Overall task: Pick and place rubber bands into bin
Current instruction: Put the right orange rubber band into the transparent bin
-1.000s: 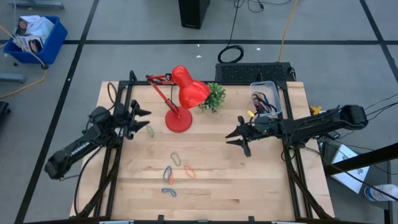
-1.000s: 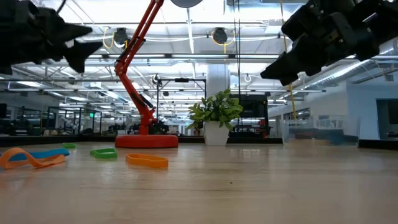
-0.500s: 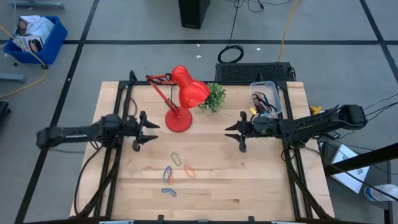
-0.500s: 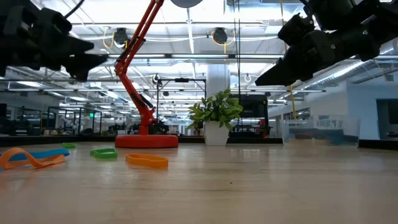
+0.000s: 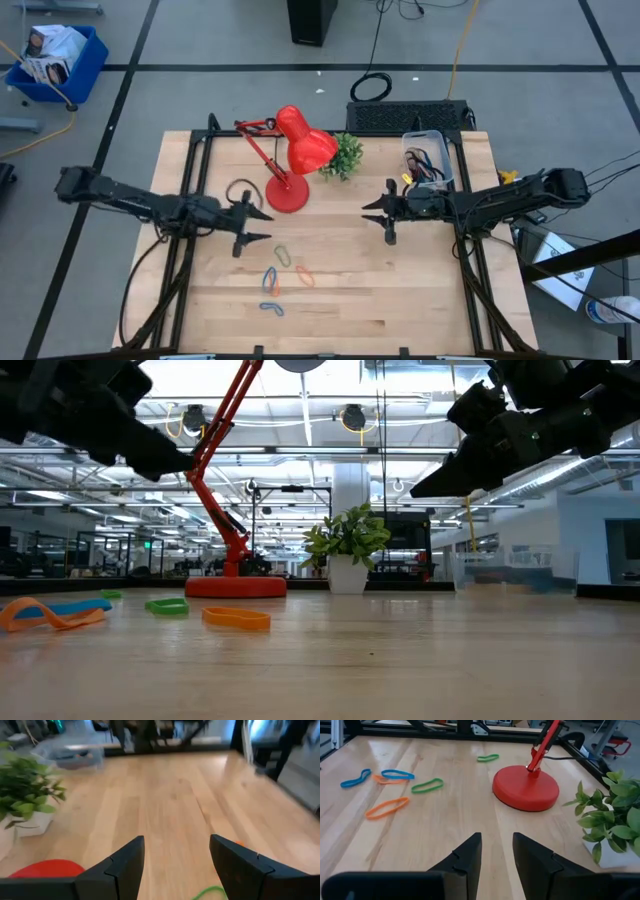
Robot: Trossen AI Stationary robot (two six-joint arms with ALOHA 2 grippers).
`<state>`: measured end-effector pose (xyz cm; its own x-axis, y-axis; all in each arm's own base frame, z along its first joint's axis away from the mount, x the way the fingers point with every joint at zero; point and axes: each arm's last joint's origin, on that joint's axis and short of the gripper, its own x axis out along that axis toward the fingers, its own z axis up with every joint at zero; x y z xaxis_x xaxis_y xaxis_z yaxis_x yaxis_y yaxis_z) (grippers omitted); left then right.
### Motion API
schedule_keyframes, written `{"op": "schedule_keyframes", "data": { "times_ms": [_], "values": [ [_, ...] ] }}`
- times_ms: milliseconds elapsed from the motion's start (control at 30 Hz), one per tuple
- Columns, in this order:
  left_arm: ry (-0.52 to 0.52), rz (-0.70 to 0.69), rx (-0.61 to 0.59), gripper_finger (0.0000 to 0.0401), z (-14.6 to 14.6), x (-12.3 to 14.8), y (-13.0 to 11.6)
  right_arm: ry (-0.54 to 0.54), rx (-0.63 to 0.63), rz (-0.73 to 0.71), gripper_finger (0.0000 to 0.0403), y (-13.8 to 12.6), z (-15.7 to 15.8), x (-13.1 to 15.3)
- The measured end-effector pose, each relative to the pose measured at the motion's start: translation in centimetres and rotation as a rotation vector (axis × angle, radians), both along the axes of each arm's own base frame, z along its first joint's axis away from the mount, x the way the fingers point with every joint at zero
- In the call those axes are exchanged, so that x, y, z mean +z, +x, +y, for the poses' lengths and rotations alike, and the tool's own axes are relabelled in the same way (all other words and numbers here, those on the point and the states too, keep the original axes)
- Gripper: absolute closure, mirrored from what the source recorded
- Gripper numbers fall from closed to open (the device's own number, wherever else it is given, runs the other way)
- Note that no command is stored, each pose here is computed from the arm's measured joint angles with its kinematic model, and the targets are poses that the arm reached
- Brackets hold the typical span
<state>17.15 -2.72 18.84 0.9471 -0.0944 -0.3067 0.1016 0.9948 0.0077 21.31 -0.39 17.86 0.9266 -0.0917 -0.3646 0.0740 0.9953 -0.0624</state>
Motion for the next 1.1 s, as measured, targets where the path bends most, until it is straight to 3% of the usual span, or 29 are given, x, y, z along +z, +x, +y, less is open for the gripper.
{"op": "schedule_keyframes", "data": {
  "times_ms": [333, 567, 833, 1100],
  "values": [
    [0.085, 0.23, -0.038, 0.0172, -2.8, -1.0, 6.4, -0.018, -0.001, 0.029, 0.0298, -0.6, 0.0, -1.0],
    [0.105, 0.326, -0.125, 0.0172, -4.6, -2.7, 9.6, -0.073, -0.108, -0.044, 0.0298, -1.4, -0.4, -1.9],
    [0.066, 0.412, -0.159, 0.0172, -5.8, -4.8, 11.6, -0.056, -0.067, -0.111, 0.0298, -1.6, -0.2, -1.7],
    [-0.005, 0.484, -0.138, 0.0172, -6.1, -6.5, 12.0, -0.044, -0.031, -0.125, 0.0298, -1.5, -0.1, -1.6]
  ]
}}
